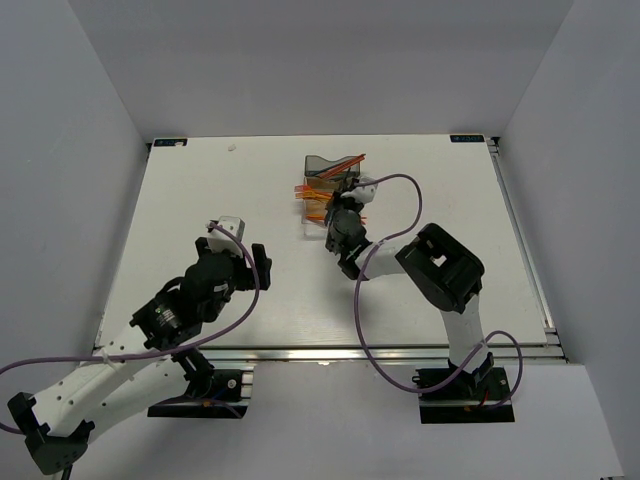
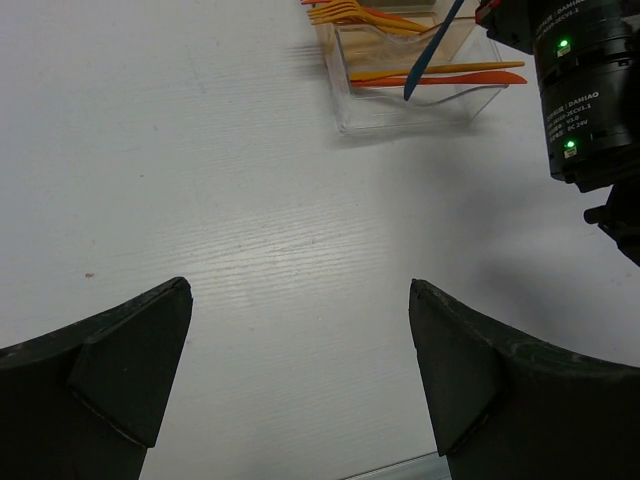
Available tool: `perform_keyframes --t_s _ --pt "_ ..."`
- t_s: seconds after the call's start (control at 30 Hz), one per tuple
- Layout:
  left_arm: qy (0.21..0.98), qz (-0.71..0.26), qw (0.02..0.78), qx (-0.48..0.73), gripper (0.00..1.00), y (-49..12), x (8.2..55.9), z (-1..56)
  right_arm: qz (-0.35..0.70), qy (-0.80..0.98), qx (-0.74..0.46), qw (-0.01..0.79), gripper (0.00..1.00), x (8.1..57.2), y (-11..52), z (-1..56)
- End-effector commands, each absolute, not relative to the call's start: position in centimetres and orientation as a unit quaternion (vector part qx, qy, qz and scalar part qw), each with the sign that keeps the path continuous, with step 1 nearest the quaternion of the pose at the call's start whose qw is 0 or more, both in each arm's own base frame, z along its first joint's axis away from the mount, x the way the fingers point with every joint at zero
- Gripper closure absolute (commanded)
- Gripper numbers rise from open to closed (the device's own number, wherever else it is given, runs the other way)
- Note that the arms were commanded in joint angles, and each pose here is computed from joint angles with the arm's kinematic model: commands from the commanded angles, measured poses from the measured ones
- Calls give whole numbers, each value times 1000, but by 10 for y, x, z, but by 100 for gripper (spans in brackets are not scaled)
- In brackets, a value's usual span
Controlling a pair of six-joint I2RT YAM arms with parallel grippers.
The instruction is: Sort the eating utensils into containers
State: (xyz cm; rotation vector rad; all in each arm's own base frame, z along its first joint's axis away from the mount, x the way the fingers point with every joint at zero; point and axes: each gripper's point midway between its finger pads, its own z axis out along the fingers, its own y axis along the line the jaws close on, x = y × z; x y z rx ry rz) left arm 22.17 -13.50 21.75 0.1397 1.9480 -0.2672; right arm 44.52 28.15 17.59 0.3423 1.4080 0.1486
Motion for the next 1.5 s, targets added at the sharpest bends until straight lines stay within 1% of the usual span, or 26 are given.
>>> perform_keyframes --t_s 0.0,0.4,0.6,0.67,0.7,0.87,0.93,1.07,1.1,1.13,1.37,1.47 --pt "820 -123 556 65 2 -137 220 219 212 496 273 797 100 432 281 261" --pt "817 -132 557 69 2 -139 219 220 216 488 305 789 100 422 288 252" --pt "818 -132 556 70 2 -140 218 219 199 484 331 785 100 413 272 249" --pt "818 -131 555 71 2 -140 219 219 195 488 331 784 97 409 267 246" --pt "818 -132 556 71 2 -140 218 219 194 489 329 784 88 408 266 246" --pt "818 -133 556 72 2 -140 218 219 188 496 328 782 86 404 260 240" --pt "818 -133 555 72 2 -140 218 219 192 495 331 780 77 403 259 240" --pt "820 -132 553 73 2 -141 218 217 190 498 334 777 76 400 254 236" --pt "819 -133 553 74 2 -141 218 218 192 498 336 776 74 399 253 236" --pt "820 -133 552 75 2 -142 218 217 191 496 341 775 66 398 251 238" --pt "820 -132 551 75 2 -142 218 217 195 489 346 777 63 393 243 252" --pt "820 -132 552 74 2 -142 218 217 199 481 346 781 60 388 237 267"
